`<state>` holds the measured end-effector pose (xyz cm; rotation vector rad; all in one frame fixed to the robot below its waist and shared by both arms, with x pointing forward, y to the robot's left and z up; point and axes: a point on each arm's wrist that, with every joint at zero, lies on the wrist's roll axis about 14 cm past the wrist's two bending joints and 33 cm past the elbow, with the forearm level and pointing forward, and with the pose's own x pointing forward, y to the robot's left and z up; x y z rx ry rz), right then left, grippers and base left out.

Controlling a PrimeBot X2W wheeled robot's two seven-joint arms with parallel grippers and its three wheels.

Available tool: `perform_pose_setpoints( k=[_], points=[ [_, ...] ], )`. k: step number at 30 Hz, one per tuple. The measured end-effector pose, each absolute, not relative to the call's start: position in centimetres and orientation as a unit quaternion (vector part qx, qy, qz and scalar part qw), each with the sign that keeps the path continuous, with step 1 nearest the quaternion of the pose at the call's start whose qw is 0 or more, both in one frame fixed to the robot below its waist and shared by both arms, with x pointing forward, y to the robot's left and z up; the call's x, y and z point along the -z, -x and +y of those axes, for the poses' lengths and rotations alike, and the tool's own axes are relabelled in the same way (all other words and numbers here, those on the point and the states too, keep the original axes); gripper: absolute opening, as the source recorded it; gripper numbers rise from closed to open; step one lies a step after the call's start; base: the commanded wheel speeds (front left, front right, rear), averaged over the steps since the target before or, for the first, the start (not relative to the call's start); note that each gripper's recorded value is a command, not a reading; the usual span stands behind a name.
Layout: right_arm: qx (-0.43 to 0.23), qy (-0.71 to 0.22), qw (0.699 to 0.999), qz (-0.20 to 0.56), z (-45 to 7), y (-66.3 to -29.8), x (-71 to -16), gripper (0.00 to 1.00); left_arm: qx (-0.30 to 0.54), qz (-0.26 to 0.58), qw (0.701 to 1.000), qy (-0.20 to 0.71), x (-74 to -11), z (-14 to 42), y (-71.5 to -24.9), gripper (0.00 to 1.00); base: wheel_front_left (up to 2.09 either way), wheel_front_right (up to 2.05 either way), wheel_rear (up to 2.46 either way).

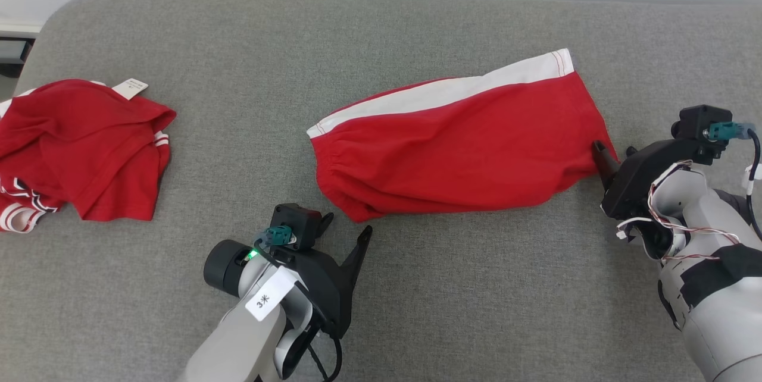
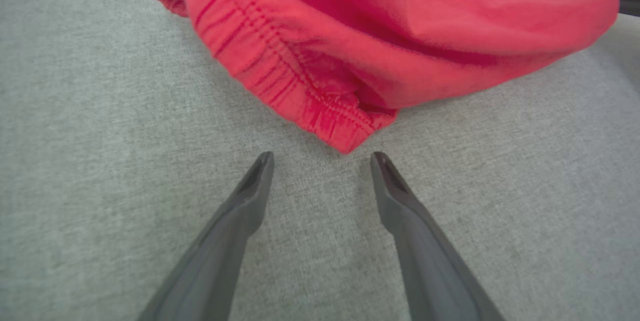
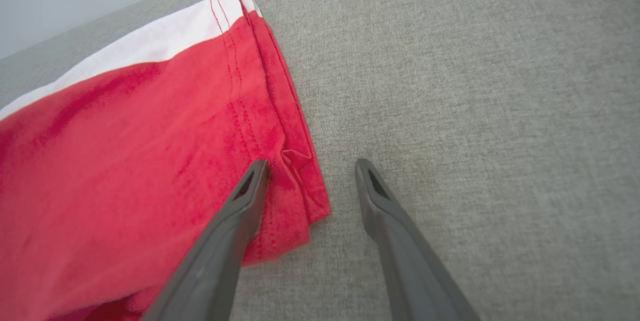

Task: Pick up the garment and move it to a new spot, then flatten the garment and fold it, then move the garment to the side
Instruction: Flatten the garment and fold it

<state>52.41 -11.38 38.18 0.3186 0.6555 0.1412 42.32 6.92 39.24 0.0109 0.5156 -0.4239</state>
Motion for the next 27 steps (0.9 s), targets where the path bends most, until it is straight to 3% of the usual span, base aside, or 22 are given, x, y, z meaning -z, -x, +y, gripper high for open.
perform_pose_setpoints(
  k=[4,8,9,10,12,14,27],
  points=[
    [-0.071,-0.148,0.928,0.334,-11.2,-52.3,-38.0,0.74,0.211,0.252,0.944,-0.008,-39.4,6.8,-42.4,1.00,0.00,0.00,0.00],
    [-0.071,-0.130,0.926,0.346,-11.3,-52.0,-37.8,0.73,0.215,0.252,0.944,-0.008,-39.4,6.7,-42.3,1.00,0.00,0.00,0.00],
    [-0.070,-0.127,0.926,0.348,-11.4,-52.0,-37.8,0.67,0.215,0.252,0.944,-0.008,-39.4,6.7,-42.3,1.00,0.00,0.00,0.00],
    [-0.071,-0.125,0.926,0.350,-11.4,-51.9,-37.8,0.50,0.214,0.250,0.944,-0.007,-39.5,6.7,-42.3,1.00,0.00,0.00,0.00],
    [-0.072,-0.119,0.925,0.355,-11.4,-51.8,-37.9,0.36,0.214,0.250,0.944,-0.008,-39.5,6.7,-42.2,1.00,0.00,0.00,0.00],
    [-0.073,-0.114,0.923,0.360,-11.5,-51.5,-37.9,0.00,0.215,0.249,0.944,-0.009,-39.6,6.7,-42.2,1.00,0.00,0.00,0.00],
    [-0.070,-0.106,0.922,0.367,-11.7,-51.1,-38.1,0.00,0.235,0.237,0.942,-0.013,-40.5,5.7,-42.4,1.00,0.00,0.00,0.00]
  ],
)
